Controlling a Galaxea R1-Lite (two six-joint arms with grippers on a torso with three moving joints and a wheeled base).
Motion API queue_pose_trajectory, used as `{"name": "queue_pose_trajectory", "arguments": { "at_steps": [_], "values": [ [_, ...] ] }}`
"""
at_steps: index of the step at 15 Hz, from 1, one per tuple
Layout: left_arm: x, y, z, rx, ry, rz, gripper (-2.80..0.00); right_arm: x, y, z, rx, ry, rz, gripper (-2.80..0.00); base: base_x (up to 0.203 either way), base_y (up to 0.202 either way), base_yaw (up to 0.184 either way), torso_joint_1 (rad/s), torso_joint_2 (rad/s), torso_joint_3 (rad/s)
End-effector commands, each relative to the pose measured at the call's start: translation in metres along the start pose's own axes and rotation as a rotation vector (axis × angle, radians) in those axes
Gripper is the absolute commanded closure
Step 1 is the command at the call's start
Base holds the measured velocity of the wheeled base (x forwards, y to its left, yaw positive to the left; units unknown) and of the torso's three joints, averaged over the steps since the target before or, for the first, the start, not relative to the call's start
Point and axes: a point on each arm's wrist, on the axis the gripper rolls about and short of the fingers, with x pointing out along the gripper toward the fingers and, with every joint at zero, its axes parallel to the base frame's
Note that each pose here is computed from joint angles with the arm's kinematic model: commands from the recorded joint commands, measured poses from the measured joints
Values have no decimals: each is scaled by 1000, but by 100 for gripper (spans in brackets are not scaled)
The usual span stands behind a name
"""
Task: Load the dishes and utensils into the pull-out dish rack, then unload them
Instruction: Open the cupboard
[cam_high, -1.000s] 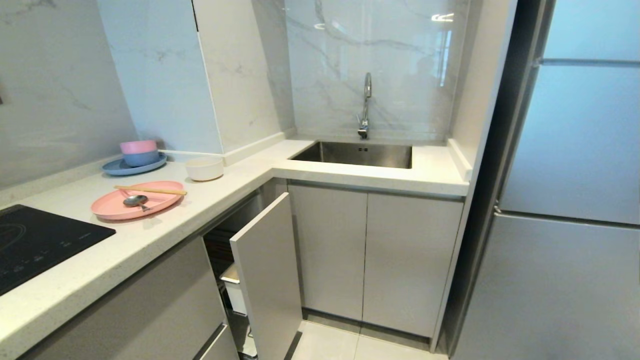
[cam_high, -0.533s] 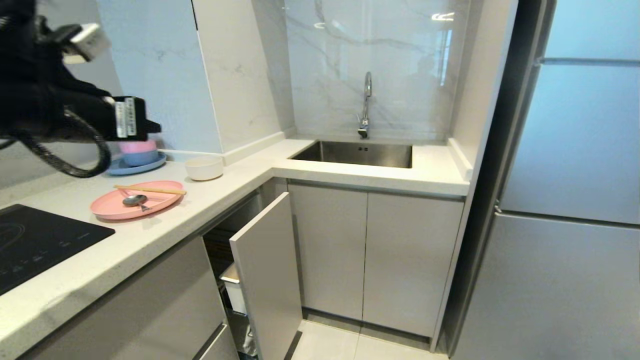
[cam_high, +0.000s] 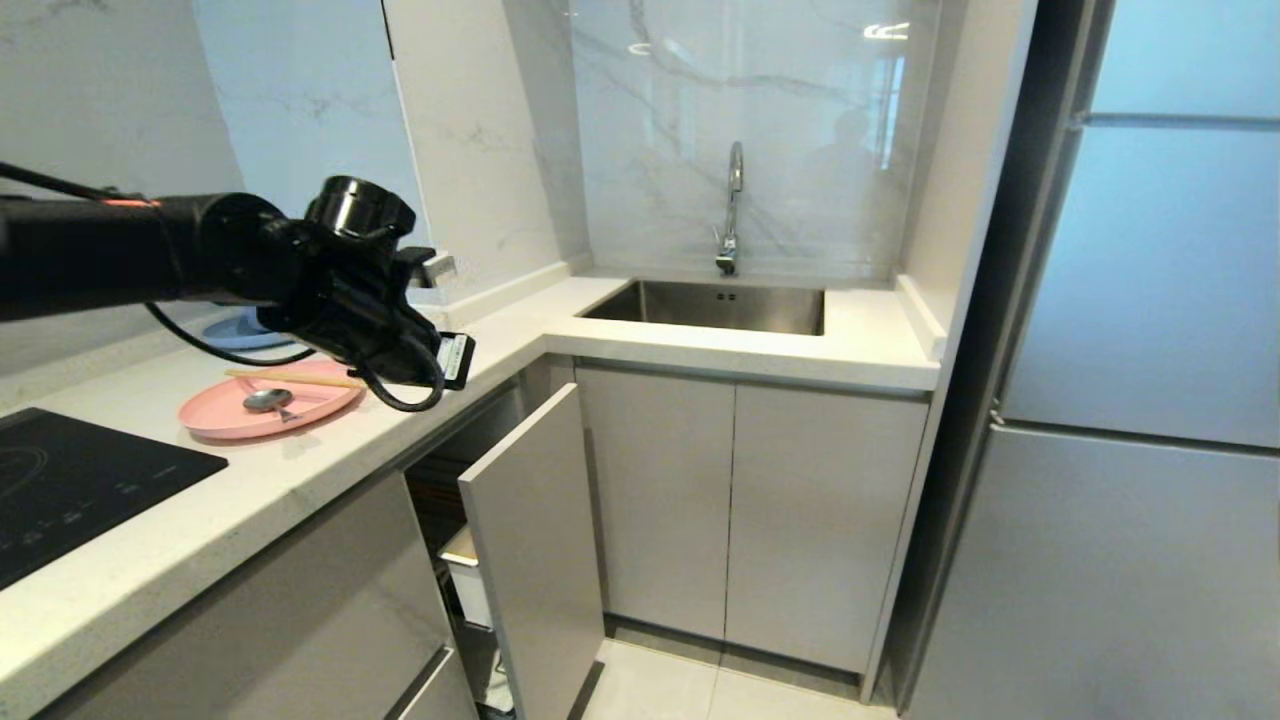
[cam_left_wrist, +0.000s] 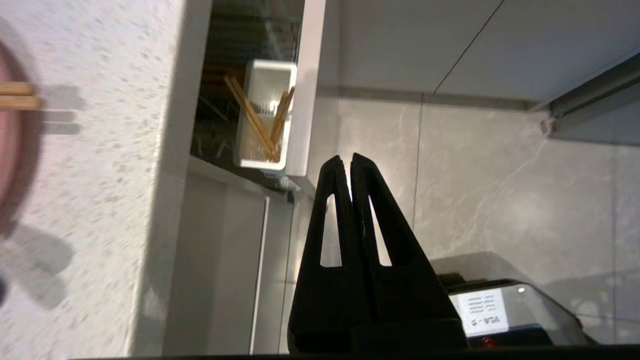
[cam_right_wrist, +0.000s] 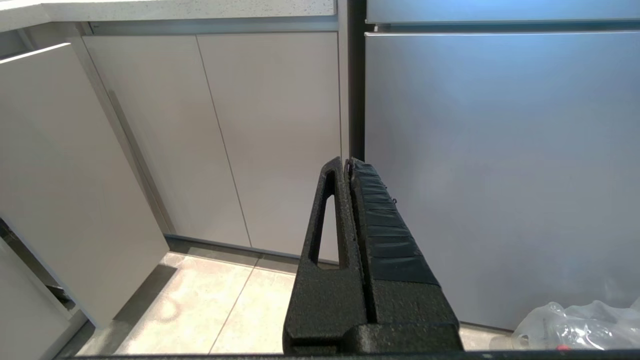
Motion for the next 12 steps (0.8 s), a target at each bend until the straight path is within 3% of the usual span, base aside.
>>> {"name": "queue_pose_trajectory", "arguments": {
  "at_steps": [1,2,3,12],
  "values": [
    [38,-1,-6,4,77,11,0,0,0,0,0,2,0,0,0,0,0,0,0,0],
    [47,0,-6,4,87,20,0,0,0,0,0,2,0,0,0,0,0,0,0,0],
    [56,0,-6,7,94,24,-280,0,0,0,0,2,0,0,0,0,0,0,0,0],
    [137,-8,-16,25,132,21,-280,0,0,0,0,2,0,0,0,0,0,0,0,0]
  ]
}}
